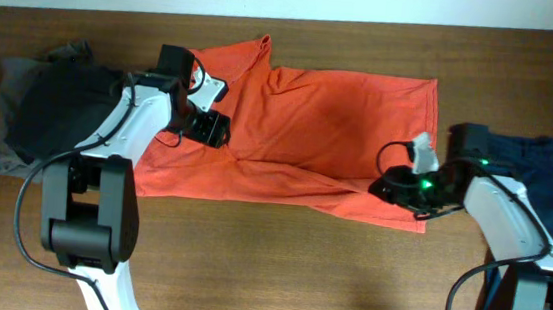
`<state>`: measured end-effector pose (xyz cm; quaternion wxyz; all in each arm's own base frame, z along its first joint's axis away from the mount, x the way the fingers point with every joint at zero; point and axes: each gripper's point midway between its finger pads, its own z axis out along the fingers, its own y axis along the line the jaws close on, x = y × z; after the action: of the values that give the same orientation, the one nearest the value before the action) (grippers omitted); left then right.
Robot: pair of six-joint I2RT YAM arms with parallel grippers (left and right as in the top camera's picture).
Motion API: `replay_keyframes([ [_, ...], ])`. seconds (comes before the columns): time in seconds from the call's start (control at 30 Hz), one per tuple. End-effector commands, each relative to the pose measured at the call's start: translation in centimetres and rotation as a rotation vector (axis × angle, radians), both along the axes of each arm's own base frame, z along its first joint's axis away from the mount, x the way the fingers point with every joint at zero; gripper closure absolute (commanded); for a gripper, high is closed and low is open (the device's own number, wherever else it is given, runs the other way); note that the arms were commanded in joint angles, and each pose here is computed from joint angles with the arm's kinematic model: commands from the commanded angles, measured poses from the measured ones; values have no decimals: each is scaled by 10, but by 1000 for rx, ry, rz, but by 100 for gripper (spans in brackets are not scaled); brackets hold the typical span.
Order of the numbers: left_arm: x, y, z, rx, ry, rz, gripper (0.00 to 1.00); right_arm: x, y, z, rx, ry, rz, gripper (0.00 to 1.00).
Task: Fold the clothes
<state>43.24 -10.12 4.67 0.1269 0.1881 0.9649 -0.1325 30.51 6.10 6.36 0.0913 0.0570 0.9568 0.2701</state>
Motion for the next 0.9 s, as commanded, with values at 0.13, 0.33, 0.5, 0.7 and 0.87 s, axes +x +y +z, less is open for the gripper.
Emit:
replay_keyframes([
  [0.13,-22,3,34,3,50,-3,35,3,-38,-19,-191,88,-165,57],
  [0.33,-55,18,3,82,171,11,37,0,-57,-24,-180,132,-250,54],
  [0.5,-73,22,-24,92,216,30,38,1,-57,-35,-173,158,-261,53],
  [0.7,-82,29,-42,103,224,46,37,17,-44,-49,-78,142,-243,50],
  [0.87,-81,35,-44,142,217,52,37,25,-45,-54,-72,129,-262,55],
])
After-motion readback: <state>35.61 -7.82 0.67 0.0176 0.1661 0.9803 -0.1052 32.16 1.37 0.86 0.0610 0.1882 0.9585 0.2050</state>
